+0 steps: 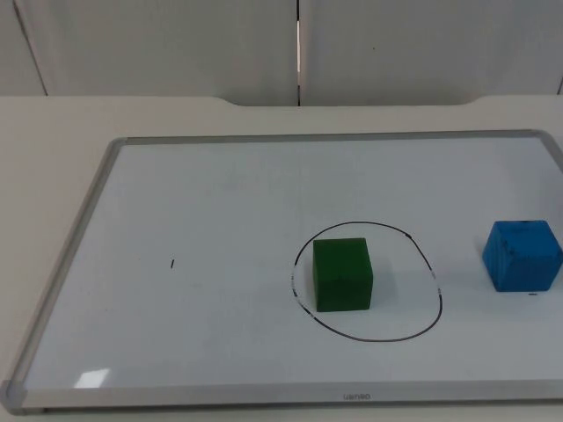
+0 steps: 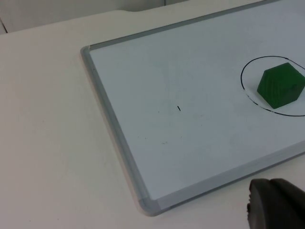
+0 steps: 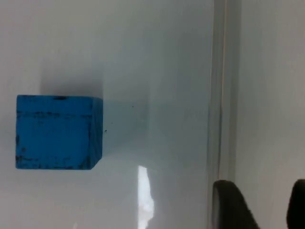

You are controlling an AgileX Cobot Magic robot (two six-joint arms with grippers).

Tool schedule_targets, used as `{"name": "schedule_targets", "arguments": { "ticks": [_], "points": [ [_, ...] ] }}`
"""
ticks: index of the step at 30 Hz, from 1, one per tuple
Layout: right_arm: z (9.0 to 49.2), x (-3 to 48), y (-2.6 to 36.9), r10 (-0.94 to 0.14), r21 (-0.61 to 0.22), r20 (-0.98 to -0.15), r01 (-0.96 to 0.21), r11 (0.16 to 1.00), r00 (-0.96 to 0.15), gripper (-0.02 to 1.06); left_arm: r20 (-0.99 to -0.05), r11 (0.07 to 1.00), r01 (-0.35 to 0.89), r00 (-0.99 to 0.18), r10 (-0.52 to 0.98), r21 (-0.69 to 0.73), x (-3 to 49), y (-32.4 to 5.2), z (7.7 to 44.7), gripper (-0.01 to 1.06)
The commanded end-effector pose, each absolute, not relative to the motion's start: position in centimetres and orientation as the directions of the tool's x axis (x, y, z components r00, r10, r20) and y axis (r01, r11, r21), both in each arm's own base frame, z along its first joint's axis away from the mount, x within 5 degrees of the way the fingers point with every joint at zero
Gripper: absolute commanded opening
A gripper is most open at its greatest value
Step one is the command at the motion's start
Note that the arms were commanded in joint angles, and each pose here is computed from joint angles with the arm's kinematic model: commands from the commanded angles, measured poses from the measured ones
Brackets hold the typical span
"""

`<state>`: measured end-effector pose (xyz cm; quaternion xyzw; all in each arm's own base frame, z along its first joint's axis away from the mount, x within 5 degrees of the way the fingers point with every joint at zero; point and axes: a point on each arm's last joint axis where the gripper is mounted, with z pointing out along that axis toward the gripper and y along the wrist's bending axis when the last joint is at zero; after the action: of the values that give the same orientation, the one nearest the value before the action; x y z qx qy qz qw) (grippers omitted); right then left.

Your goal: Push the two cubes into the marked area.

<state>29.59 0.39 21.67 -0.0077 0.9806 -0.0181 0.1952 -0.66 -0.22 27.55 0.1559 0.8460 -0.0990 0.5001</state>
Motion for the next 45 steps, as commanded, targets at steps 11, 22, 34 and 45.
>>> {"name": "schedule_targets", "arguments": {
  "ticks": [11, 22, 34, 45],
  "points": [
    [15.0, 31.6, 0.7, 0.027, 0.005, -0.236, 0.026, 1.0, -0.971, 0.0, -0.881, 0.932, 0.362, -0.448, 0.151, -0.024, -0.6, -0.3, 27.5, 0.0],
    [12.8, 32.2, 0.9, 0.039, 0.021, -0.219, 0.036, 0.999, -0.975, 0.0, -0.881, 0.932, 0.362, -0.448, 0.151, -0.024, -0.6, -0.3, 27.5, 0.0],
    [12.7, 32.6, 5.8, -0.094, 0.029, -0.369, -0.113, 0.993, -0.924, 0.0, -0.881, 0.932, 0.362, -0.448, 0.151, -0.024, -0.6, -0.3, 27.5, 0.0],
    [12.8, 32.8, 5.8, -0.083, 0.033, -0.386, -0.104, 0.994, -0.919, 0.0, -0.881, 0.932, 0.362, -0.448, 0.151, -0.024, -0.6, -0.3, 27.5, 0.0]
  ]
}}
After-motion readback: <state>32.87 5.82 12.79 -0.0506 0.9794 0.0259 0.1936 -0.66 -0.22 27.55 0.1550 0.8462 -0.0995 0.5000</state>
